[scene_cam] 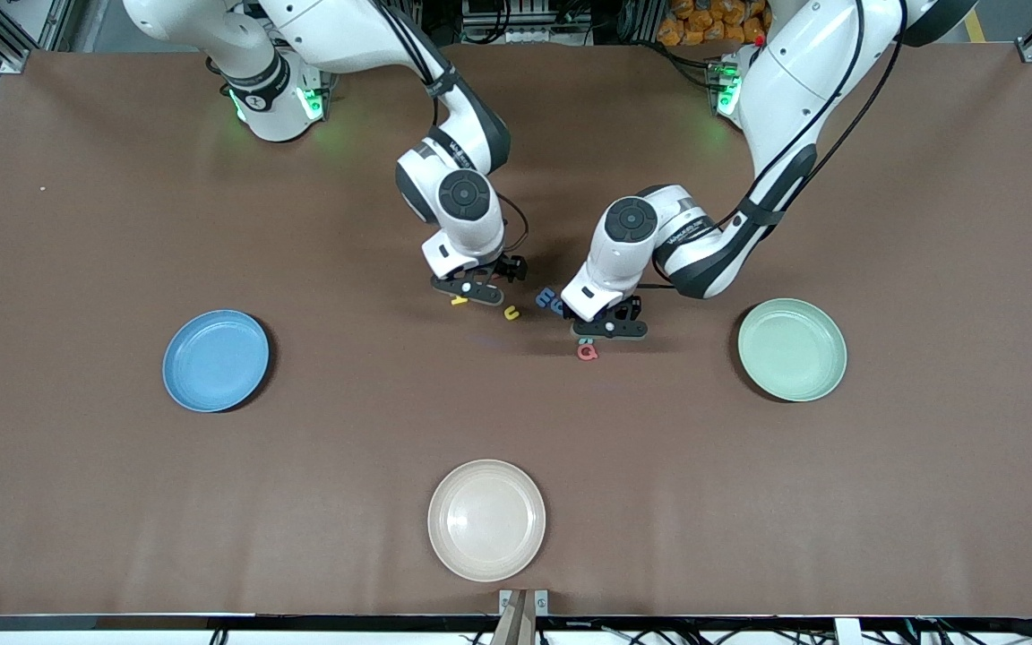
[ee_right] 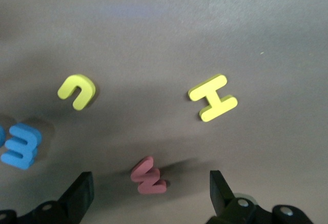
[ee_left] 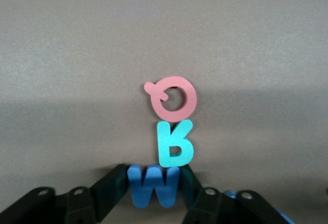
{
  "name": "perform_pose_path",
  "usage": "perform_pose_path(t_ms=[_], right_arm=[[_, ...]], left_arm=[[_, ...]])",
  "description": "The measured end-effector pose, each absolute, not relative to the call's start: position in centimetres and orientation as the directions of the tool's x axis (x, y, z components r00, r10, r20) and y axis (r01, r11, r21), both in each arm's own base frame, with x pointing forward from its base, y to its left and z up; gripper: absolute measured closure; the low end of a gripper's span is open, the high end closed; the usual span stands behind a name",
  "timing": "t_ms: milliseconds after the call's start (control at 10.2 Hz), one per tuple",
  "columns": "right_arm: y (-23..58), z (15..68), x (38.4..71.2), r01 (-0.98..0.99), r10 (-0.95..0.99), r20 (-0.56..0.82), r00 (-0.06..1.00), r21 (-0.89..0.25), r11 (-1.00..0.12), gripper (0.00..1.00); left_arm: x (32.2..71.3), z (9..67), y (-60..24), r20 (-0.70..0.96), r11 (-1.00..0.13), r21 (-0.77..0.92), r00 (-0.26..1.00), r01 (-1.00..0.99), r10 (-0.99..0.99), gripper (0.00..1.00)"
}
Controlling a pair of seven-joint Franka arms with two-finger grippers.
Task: Sort upper and lower case letters into plates
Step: 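Grasp the blue W with the left gripper and lift it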
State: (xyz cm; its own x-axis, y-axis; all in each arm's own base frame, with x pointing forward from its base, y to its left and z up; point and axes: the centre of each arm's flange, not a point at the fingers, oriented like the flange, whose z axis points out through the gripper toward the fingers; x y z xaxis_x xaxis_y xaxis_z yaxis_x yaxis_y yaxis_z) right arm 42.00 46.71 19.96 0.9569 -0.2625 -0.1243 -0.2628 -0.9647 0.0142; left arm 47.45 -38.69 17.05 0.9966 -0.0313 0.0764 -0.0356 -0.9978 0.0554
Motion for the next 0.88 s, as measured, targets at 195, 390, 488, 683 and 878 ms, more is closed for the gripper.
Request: perform_pose_path(t_ms=[195,390,488,683,878], right_arm=[[47.1,18.8,41.2,-0.25,-0.251,-0.13,0.959,0.027,-0.968,0.0],[47.0,17.7,40.9,-0.248,-0.25,-0.133,0.959,0.037,-0.968,0.05],[47.0,17.6,40.9,-0.247,-0.25,-0.134,0.959,0.038,-0.968,0.1],[47.1,17.6,40.9,-0.246,-0.249,-0.134,0.959,0.038,-0.969,0.17],[47.2,17.5,40.7,-0.241,-0.244,-0.136,0.96,0.037,-0.97,0.3]], left_arm=[[47.5,17.1,-38.7,0.077,-0.998,0.056,0.997,-0.035,-0.031,0.53],[47.8,17.3,-38.5,0.082,-0.998,0.057,0.996,-0.028,-0.024,0.54],[48.0,17.5,-38.4,0.087,-0.998,0.059,0.996,-0.019,-0.014,0.55],[48.5,17.9,-38.0,0.091,-0.998,0.055,0.996,0.013,0.018,0.57],[49.0,19.5,-37.7,0.098,-0.999,0.014,0.994,0.038,0.039,0.57]])
